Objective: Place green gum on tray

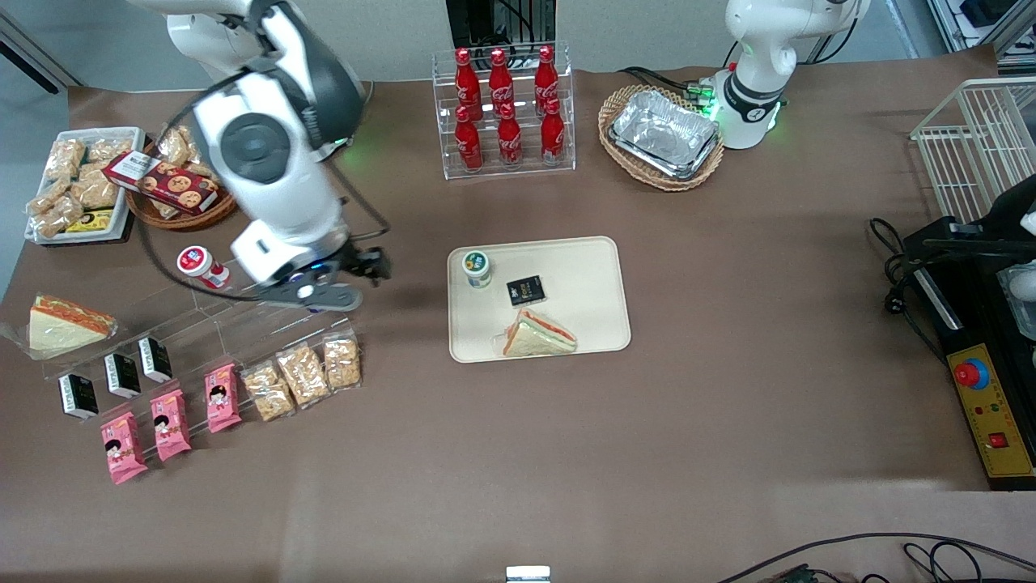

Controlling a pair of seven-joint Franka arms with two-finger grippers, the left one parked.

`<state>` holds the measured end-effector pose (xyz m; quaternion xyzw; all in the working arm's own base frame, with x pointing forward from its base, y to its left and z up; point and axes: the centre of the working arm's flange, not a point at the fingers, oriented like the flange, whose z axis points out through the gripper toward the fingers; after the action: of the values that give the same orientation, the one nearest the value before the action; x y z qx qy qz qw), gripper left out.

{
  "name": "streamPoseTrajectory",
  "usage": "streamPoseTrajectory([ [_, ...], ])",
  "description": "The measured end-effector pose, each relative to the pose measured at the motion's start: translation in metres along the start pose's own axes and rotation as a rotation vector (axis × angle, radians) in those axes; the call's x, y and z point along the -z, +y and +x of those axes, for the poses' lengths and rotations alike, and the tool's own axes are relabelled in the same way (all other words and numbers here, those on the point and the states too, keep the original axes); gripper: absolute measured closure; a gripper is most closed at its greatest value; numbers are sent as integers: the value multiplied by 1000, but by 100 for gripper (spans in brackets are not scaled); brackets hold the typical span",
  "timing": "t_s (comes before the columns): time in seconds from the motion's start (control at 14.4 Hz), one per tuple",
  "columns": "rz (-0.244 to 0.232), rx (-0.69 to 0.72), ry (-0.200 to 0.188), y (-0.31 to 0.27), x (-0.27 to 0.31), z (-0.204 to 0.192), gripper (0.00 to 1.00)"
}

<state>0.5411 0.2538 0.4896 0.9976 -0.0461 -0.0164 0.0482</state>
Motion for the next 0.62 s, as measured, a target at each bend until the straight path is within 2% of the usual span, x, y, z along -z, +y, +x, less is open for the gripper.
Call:
streamPoseTrajectory([
  [0.14, 1, 8, 1, 30, 7, 15, 0],
  [0.35, -24, 78, -6, 82, 24, 25, 0],
  [0.62, -45, 133, 19, 198, 48, 43, 0],
])
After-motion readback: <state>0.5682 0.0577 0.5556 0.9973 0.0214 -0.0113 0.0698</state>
